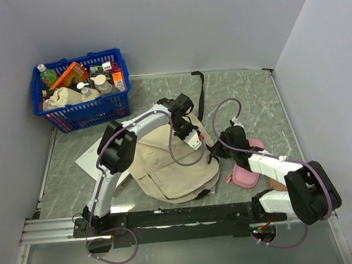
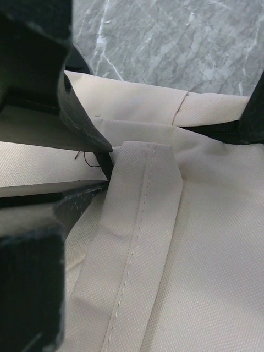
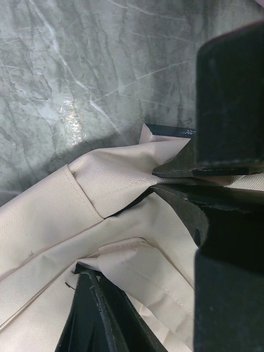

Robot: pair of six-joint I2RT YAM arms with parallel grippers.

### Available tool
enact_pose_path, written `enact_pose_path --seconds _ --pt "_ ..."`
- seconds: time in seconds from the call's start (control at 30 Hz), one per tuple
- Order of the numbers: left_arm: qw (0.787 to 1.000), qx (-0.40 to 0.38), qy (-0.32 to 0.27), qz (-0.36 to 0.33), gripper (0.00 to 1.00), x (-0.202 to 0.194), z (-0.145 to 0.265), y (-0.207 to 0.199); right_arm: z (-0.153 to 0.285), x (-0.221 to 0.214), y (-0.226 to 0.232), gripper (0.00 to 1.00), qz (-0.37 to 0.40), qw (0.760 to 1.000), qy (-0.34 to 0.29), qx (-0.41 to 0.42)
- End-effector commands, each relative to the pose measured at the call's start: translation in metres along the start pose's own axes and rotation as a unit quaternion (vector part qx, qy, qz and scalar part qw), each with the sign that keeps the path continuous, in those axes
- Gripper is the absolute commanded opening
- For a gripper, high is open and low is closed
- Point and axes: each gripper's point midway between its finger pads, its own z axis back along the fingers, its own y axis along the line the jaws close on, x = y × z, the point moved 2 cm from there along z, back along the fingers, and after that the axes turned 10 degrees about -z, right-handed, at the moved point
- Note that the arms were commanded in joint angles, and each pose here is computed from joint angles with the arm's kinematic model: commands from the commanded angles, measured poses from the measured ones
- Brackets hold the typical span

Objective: Pack the student bag
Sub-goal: Unzip the student bag at the center of the board.

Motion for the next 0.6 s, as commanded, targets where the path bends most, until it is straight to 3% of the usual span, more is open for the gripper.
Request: enact_pose_path --seconds 0.0,0.13,0.2,0.23,0.37,0.57 --pt "0.997 -0.068 -0.030 0.013 0.33 0.014 -0.019 -0.030 0.006 -0.021 -0.013 0.14 0.009 0.999 0.037 -0.013" --pt "0.996 -0.084 -0.036 0.017 0.31 0.014 -0.027 -0.035 0.008 -0.019 -0.011 0.13 0.008 0.999 0.032 -0.008" --pt "0.995 -0.088 -0.033 0.014 0.20 0.012 -0.029 -0.038 0.009 -0.019 -0.010 0.13 0.010 0.999 0.031 -0.006" --pt "0.995 -0.089 -0.033 0.014 0.01 0.012 -0.030 -0.039 0.010 -0.019 -0.010 0.13 0.011 0.999 0.031 -0.006" --pt "0.995 -0.088 -0.033 0.026 0.01 0.014 -0.026 -0.039 0.012 -0.016 -0.008 0.12 0.013 1.000 0.027 -0.005" --pt "0.999 -0.020 -0.023 0.037 0.01 0.019 0.003 -0.014 0.013 -0.012 -0.006 0.11 0.017 1.000 0.021 -0.005"
